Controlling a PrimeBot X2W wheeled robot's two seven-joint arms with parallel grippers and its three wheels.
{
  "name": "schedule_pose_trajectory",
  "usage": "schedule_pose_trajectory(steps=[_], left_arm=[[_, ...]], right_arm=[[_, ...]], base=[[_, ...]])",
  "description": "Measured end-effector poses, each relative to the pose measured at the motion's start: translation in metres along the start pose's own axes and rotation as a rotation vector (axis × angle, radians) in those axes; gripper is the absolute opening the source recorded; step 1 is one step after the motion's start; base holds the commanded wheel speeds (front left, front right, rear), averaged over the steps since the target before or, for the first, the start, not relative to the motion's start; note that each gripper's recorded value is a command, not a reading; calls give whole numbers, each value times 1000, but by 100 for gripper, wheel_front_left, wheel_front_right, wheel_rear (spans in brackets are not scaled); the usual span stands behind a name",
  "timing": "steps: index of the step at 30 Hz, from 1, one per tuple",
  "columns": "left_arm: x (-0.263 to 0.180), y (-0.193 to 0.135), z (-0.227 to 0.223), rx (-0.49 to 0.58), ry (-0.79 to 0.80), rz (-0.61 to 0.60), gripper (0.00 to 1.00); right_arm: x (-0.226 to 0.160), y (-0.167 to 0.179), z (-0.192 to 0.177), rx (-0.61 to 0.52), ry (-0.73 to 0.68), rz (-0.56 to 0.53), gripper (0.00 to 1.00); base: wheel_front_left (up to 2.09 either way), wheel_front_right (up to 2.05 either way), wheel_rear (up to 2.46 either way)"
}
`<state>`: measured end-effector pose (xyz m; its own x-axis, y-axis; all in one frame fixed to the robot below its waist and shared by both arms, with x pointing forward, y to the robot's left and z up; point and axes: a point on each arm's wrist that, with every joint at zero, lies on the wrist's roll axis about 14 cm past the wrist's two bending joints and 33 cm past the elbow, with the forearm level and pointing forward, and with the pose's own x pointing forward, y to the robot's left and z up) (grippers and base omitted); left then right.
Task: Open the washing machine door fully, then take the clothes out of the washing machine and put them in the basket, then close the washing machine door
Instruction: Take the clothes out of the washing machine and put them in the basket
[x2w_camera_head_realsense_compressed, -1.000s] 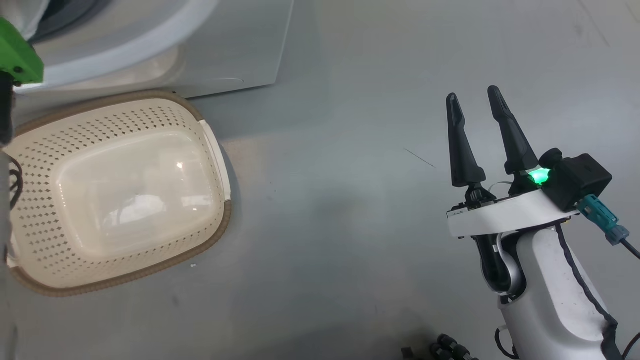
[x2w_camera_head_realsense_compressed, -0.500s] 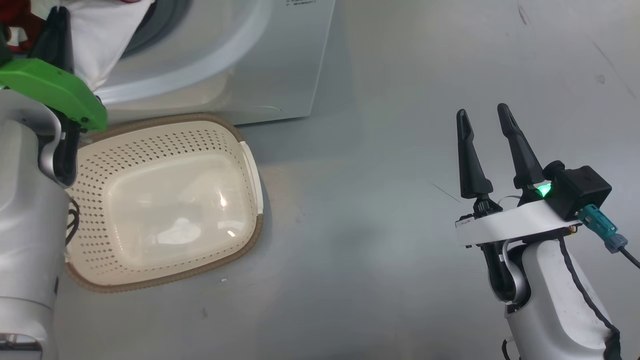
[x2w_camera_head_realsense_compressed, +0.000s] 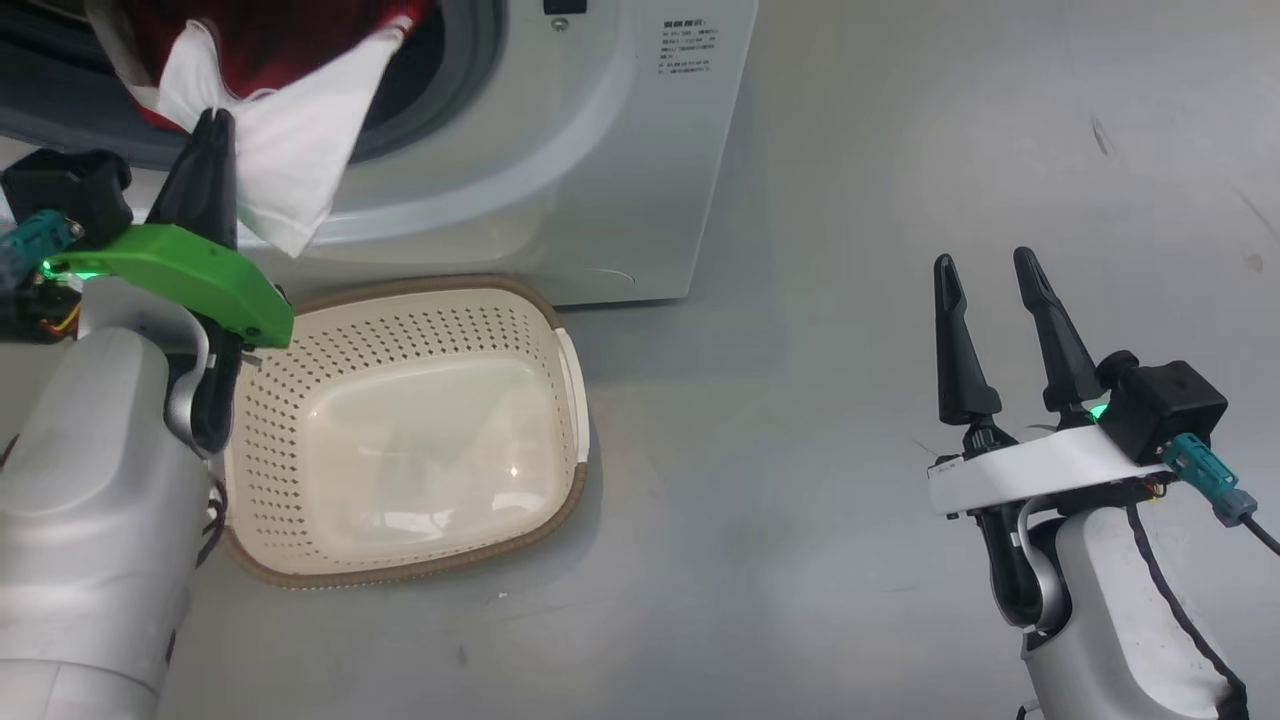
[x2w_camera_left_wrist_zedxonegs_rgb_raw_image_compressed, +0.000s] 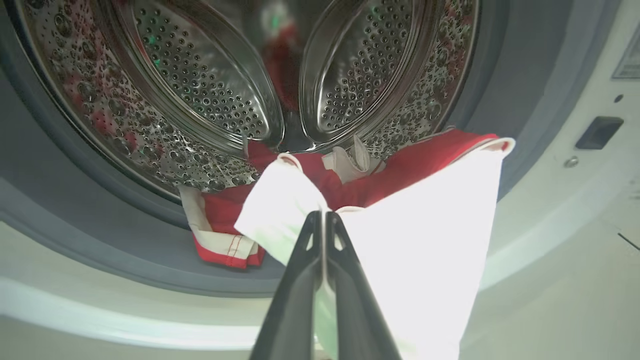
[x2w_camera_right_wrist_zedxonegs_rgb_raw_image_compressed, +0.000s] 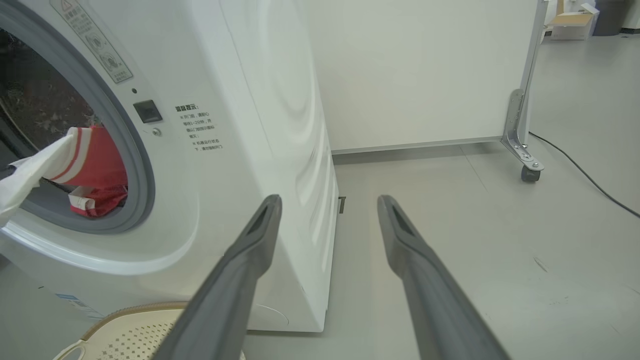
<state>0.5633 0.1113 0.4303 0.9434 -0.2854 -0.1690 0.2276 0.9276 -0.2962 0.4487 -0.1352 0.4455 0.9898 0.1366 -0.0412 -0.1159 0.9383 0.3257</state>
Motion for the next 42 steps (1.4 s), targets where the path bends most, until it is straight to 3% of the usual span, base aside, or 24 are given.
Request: schedule_pose_trajectory(steps=[19, 31, 42], left_arm=[[-66, -2, 63, 42, -177, -4, 0], [-94, -18, 153, 40, -467, -54, 0], [-116, -30, 177, 55, -567, -85, 0]], right_arm=[[-18, 32, 19, 12, -38, 78, 100], [-24, 39, 23, 14, -47, 97, 100], [-27, 41, 27, 12, -56, 103, 100]], base=[[0, 0, 0], [0, 0, 0], [0, 0, 0]])
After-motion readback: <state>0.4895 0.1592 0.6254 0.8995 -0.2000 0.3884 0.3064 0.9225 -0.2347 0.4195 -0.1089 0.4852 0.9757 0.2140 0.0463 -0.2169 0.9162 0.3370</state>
